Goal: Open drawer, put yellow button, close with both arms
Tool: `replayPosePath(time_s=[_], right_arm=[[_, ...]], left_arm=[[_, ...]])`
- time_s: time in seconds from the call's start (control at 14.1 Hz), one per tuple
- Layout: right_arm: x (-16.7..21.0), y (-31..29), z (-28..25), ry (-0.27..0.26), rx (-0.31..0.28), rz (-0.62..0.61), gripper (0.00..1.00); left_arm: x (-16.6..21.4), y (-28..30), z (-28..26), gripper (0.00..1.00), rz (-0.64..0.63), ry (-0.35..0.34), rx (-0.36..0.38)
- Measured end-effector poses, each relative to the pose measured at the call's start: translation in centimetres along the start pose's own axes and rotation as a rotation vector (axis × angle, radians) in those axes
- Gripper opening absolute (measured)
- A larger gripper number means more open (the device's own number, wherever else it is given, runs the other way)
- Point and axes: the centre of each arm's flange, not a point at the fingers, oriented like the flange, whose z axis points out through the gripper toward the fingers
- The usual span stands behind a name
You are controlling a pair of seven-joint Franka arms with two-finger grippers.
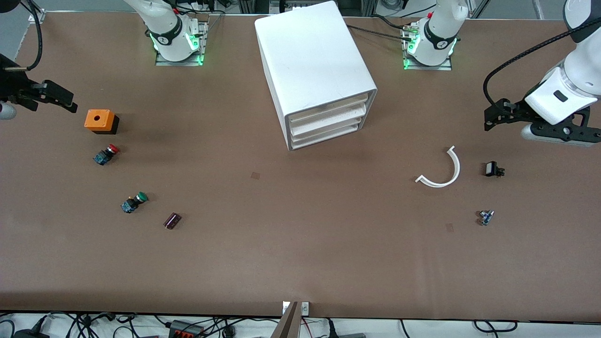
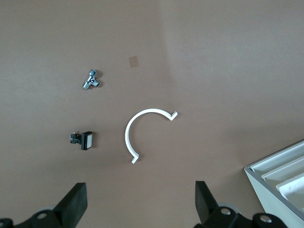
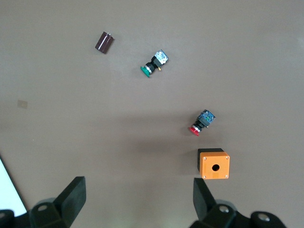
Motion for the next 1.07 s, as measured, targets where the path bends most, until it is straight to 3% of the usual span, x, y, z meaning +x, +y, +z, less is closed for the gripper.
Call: replayPosePath(time_s=[1.07], right_arm=[[-0.16,0.00,0.41,-0.010,0.000,-0.003,1.00]], left_arm=[[-0.01,0.55,-0.27,1.00,0.021,0.008,0.001]])
